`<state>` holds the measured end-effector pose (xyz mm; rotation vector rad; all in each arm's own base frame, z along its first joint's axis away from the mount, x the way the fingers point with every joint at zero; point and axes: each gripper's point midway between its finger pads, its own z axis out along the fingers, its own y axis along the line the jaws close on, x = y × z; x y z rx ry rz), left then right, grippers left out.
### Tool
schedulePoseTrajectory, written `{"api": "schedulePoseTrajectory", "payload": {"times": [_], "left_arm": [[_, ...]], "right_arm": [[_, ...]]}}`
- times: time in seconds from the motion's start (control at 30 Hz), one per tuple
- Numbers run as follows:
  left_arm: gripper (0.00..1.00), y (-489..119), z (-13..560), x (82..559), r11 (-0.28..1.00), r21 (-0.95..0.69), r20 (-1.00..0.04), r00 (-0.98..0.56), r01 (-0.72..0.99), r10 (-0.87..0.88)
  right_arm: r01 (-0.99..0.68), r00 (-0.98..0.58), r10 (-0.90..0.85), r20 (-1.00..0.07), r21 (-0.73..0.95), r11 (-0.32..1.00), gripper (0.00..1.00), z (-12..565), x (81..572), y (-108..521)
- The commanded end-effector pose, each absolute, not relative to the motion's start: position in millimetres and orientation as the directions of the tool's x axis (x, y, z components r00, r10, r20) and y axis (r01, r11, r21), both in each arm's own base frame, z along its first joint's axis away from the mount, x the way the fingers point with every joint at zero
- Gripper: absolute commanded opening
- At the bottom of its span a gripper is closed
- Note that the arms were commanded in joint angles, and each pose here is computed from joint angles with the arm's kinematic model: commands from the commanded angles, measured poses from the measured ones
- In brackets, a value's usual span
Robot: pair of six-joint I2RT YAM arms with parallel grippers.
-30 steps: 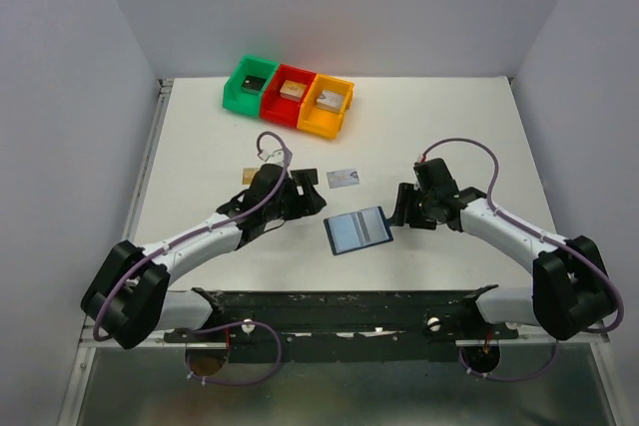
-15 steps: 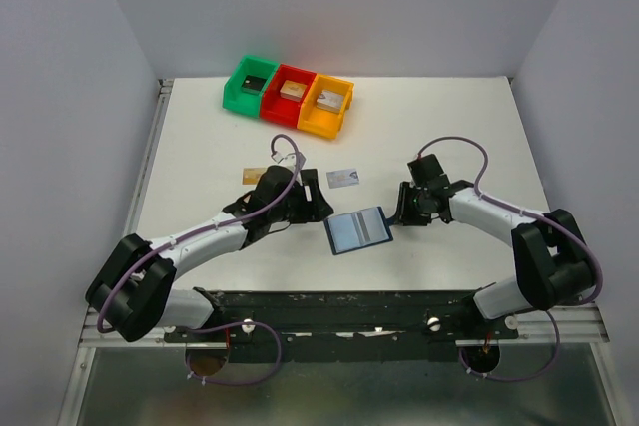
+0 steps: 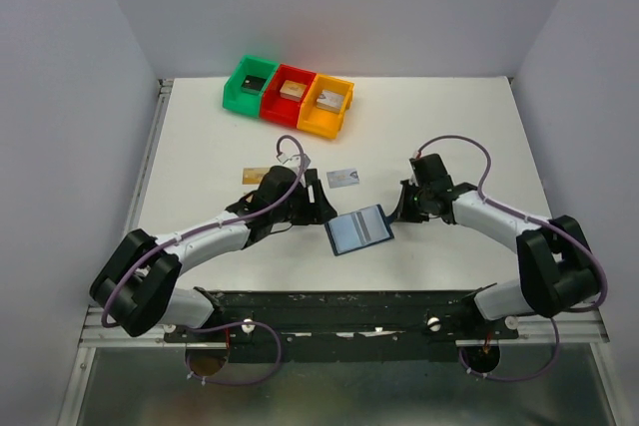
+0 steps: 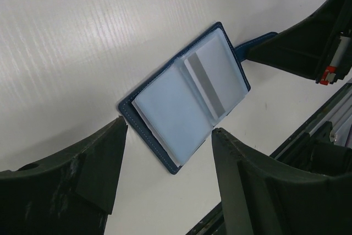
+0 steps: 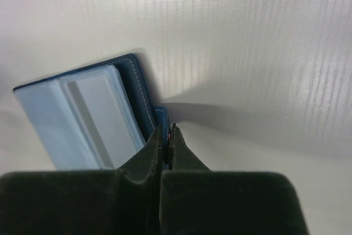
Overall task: Take the credit cards out of the card holder
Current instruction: Remove the credit card from the card holder.
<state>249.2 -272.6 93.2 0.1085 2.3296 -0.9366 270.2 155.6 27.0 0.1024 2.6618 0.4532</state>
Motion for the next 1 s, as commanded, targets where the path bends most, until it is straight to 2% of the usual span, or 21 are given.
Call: {"api": "schedulePoseTrajectory", "payload": {"times": [0.0, 0.3, 0.47, 0.67, 0.83, 0.97], "left_arm": [[0.74, -291, 106, 248, 0.684, -0.625, -0.597, -0.795, 0.377, -0.106], [0.60, -340, 109, 237, 0.607, -0.615, -0.597, -0.800, 0.504, 0.060], [0.59, -356, 97, 234, 0.622, -0.582, -0.578, -0.804, 0.525, 0.138], [0.48, -360, 80, 232, 0.663, -0.535, -0.550, -0.812, 0.523, 0.196], [0.48, -361, 73, 234, 0.686, -0.512, -0.541, -0.814, 0.517, 0.210], [0.52, -364, 70, 235, 0.695, -0.500, -0.531, -0.817, 0.517, 0.225]], "right_arm": [[-0.075, -0.878, 0.146, -0.456, 0.431, 0.899, 0.00, 55, 266, 169], [-0.153, -0.890, 0.124, -0.438, 0.543, 0.826, 0.00, 70, 241, 185], [-0.195, -0.877, 0.116, -0.467, 0.566, 0.801, 0.00, 81, 239, 190], [-0.217, -0.868, 0.107, -0.486, 0.563, 0.797, 0.00, 87, 239, 190], [-0.232, -0.868, 0.103, -0.485, 0.581, 0.780, 0.00, 90, 237, 194], [-0.248, -0.866, 0.100, -0.490, 0.594, 0.766, 0.00, 92, 236, 197]]}}
